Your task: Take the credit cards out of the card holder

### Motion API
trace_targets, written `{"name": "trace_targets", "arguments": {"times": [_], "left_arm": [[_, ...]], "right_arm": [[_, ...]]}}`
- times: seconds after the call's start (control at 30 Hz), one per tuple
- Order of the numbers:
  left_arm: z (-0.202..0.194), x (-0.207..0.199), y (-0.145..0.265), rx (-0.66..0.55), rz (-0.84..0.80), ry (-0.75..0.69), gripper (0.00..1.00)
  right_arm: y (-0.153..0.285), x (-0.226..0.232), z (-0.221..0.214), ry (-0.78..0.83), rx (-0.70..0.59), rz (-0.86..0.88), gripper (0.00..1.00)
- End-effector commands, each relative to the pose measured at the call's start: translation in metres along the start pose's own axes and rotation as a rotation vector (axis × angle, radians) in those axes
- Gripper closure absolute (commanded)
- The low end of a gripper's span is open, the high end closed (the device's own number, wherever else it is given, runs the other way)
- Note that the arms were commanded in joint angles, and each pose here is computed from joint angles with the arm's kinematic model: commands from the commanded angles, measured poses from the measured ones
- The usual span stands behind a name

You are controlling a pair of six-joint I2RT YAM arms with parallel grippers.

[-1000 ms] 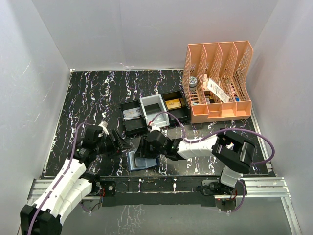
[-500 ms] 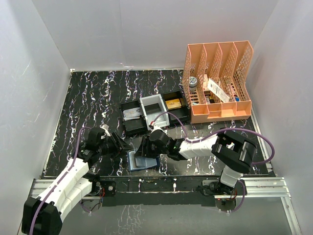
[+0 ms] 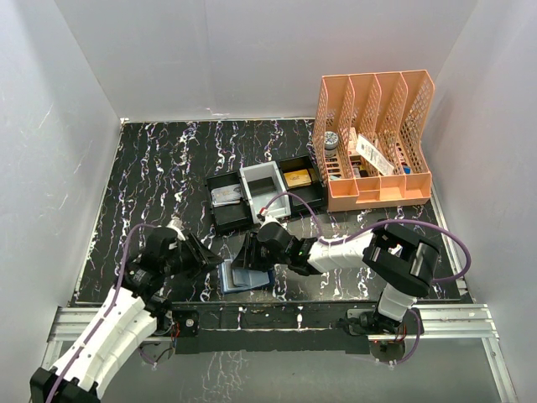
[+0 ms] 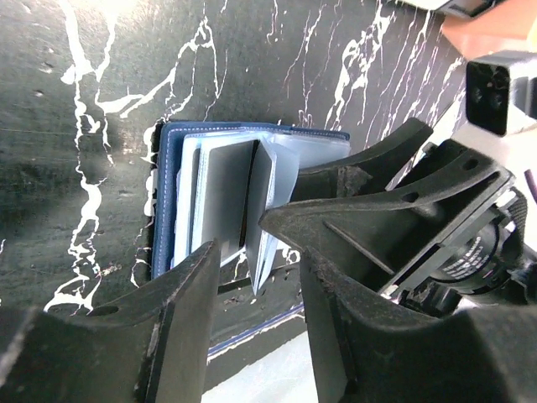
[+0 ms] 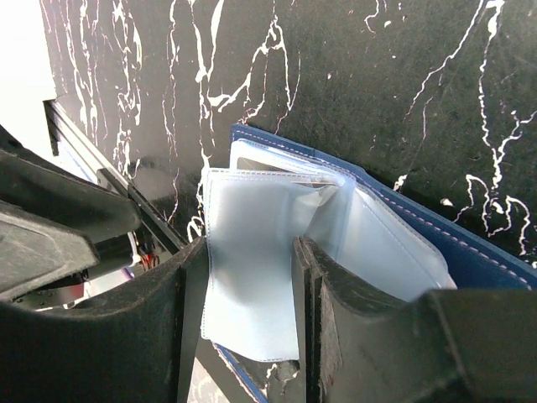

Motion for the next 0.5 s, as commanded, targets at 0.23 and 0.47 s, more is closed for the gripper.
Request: {"name": "trace_targets", "arguments": {"times": [0.23, 0.47], "left_arm": [[-0.036, -0.012, -0.017, 0.176, -0.062, -0.151, 0.53], [-0.038, -0.014, -0.025, 0.173, -0.086, -0.170, 0.57]], "right_arm": [[-0.001, -0.005, 0.006, -0.019, -0.021, -0.006, 0.59], [0.000, -0.005, 0.006, -0.021, -0.018, 0.000, 0.59]]}}
Point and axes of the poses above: each gripper's point midway between its finger pads, its own y axis back along the fingers, its own x axis along the line the jaws close on, z = x × y, the point moved 2 cm from there along y, back along the fingers, and after that the axes turned 1 degree about y, right-handed, at the moved point
